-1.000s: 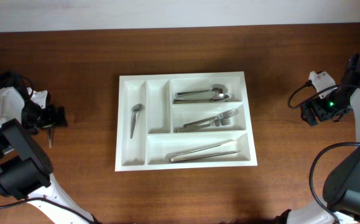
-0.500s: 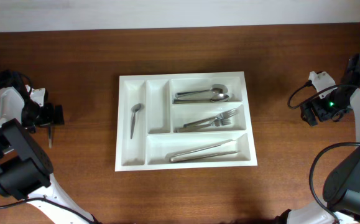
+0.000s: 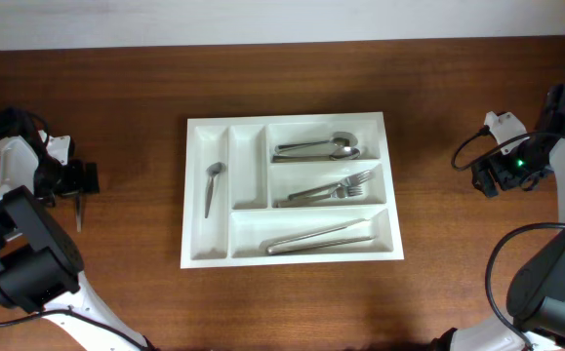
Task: Pack container
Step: 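Lower the left gripper onto the second metal spoon and grasp it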
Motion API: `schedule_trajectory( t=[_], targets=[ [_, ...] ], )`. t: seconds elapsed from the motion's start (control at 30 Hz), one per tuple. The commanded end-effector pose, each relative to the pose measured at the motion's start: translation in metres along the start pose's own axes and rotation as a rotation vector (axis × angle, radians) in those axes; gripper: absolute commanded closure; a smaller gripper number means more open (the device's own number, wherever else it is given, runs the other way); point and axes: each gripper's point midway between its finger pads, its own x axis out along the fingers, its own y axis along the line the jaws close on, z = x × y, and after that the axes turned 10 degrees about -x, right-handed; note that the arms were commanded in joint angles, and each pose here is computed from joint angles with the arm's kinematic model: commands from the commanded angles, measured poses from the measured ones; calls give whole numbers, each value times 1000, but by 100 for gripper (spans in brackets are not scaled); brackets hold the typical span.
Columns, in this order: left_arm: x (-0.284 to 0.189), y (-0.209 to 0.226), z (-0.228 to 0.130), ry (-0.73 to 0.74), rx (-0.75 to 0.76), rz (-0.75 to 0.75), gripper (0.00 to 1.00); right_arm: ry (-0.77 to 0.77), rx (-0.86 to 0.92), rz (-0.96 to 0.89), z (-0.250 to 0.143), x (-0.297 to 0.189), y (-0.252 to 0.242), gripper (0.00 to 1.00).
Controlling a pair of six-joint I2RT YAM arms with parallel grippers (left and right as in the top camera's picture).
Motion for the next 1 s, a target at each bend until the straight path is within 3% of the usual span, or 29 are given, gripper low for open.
schedule_trajectory(
  t=[0.0,0.8,0.93,0.97],
  targets=[
    [17,-4,-9,53,27,-5,1,-9,-7,16,1,2,3,1],
    [22,-3,-5,44,26,-4,1,-9,-7,16,1,2,3,1],
    [22,-3,-5,44,26,-4,11,-9,-7,16,1,2,3,1],
    [23,-3,-5,44,26,-4,21,-9,-7,16,1,2,3,1]
  ],
)
